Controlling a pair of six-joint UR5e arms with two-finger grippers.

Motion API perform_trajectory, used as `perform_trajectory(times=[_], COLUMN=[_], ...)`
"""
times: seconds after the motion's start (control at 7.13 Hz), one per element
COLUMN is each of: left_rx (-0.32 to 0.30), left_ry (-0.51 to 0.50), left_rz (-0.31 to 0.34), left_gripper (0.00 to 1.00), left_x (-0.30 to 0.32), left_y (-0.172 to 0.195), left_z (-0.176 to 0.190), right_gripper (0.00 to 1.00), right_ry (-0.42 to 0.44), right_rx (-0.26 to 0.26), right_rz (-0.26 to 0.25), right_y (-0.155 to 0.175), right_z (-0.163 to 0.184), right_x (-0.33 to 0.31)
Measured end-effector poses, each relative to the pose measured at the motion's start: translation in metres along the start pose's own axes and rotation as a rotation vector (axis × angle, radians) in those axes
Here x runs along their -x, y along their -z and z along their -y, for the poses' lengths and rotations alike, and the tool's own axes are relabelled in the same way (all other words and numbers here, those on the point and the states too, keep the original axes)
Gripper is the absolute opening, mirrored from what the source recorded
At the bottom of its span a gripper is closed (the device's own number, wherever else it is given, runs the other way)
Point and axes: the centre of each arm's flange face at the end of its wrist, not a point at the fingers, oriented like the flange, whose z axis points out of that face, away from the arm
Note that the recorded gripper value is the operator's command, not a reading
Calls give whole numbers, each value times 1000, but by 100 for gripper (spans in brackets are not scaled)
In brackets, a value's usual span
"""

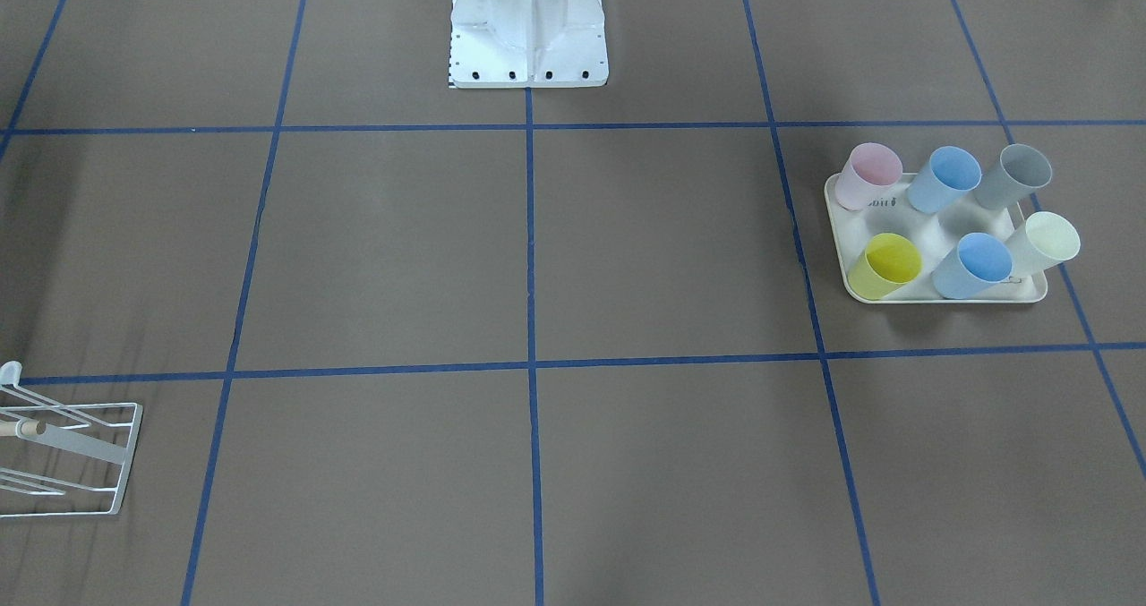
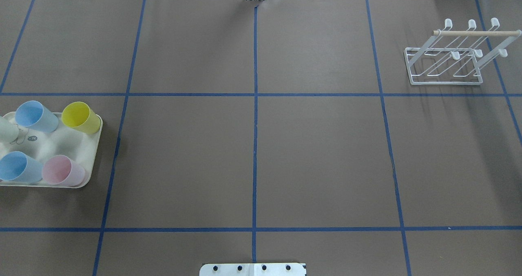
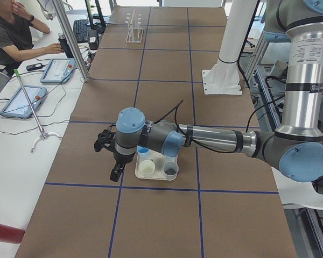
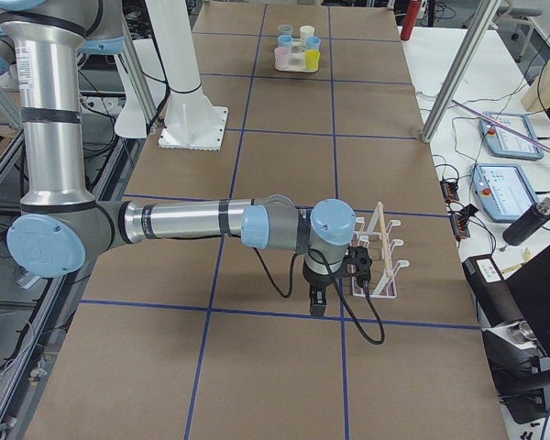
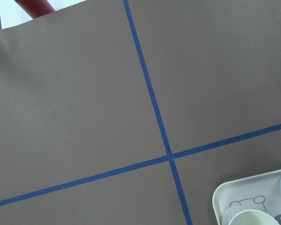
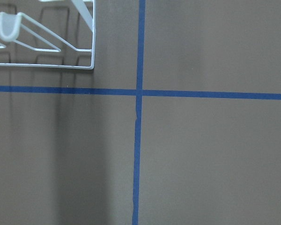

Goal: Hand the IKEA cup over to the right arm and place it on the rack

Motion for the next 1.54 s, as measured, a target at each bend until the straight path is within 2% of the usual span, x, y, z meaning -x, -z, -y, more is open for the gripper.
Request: perform_trajectory(times=[0.56,1.12,1.54], left_rx=[-1,-49,-48], left_ry=[-1,-44,-1], left_rz=[1,-20,-48], left_gripper=[100,100,100], left_x=[-1,-27,-19], left_y=[1,16,-19], left_z=[3,31,30], right_gripper=[100,100,100], right_ry=[18,24,87], right_rx=[-4,-15,5], right_rz=[4,1,-7], right_y=[2,6,-4], right_z=[3,6,21], right_x=[9,15,47])
